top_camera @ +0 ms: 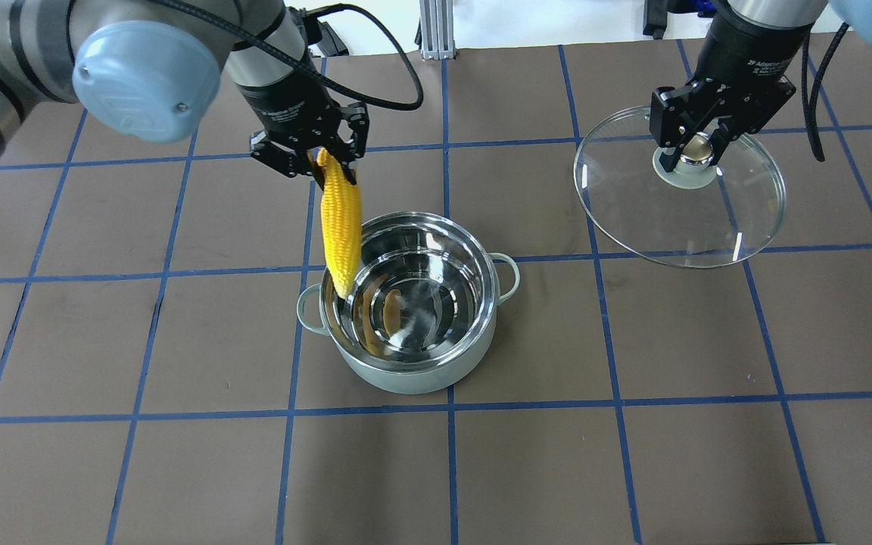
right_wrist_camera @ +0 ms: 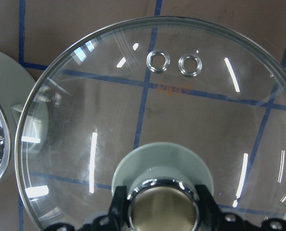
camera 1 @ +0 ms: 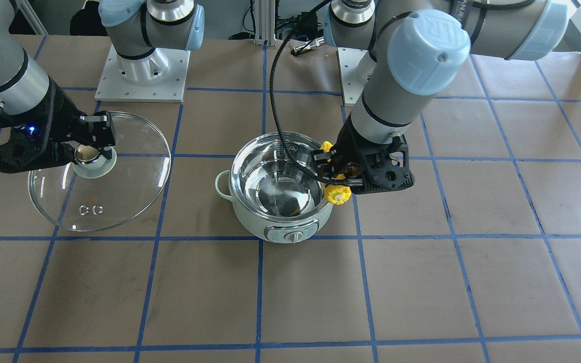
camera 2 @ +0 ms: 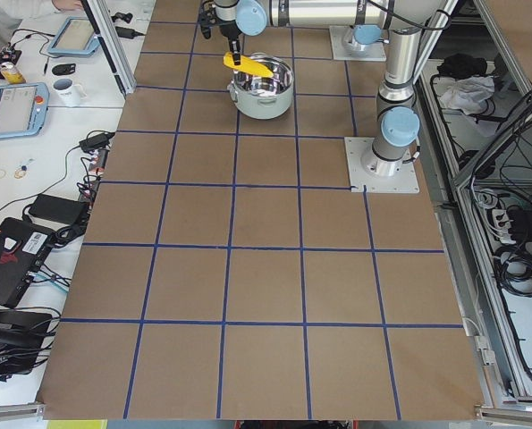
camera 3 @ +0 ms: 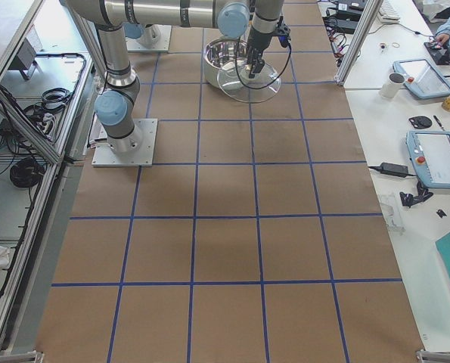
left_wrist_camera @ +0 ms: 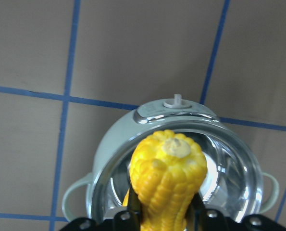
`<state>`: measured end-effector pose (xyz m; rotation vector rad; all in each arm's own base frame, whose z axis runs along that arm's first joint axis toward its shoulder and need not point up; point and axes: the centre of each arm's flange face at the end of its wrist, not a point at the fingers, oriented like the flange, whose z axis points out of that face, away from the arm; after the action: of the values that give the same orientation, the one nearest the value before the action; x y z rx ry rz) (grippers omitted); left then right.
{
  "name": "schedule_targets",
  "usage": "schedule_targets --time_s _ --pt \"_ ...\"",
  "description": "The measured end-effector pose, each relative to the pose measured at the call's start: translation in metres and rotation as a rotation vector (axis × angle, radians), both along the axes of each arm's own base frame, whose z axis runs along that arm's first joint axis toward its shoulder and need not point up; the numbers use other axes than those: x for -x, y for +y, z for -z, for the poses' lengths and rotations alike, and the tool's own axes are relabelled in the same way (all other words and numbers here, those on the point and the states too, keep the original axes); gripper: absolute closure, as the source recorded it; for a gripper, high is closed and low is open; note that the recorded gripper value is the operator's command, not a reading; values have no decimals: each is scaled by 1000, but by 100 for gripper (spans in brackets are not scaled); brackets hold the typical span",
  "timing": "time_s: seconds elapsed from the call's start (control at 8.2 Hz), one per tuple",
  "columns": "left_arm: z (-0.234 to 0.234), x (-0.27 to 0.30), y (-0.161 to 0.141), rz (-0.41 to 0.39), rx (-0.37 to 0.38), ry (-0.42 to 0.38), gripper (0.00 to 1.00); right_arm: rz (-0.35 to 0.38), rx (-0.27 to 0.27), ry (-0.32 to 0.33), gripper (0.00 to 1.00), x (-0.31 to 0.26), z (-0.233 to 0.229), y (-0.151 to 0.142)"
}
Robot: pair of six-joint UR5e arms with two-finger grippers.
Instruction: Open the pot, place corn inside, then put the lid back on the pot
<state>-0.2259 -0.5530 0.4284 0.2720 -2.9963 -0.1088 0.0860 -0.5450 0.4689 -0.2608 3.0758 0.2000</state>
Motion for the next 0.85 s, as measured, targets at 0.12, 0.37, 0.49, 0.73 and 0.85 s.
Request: schedule_targets --time_s 0.12,0.37,0.49,0.73,0.85 --pt "4 25 6 -3 -16 49 100 -1 -3 0 100 0 1 0" --pt "26 53 10 -27 -89 125 100 1 -7 0 100 0 3 1" --pt "46 59 13 -24 -126 124 100 5 -11 -1 100 0 4 2" --pt "80 58 15 6 -169 75 100 12 -16 -4 100 0 6 3" --pt "89 57 15 23 -180 63 100 20 -18 -6 100 -1 6 3"
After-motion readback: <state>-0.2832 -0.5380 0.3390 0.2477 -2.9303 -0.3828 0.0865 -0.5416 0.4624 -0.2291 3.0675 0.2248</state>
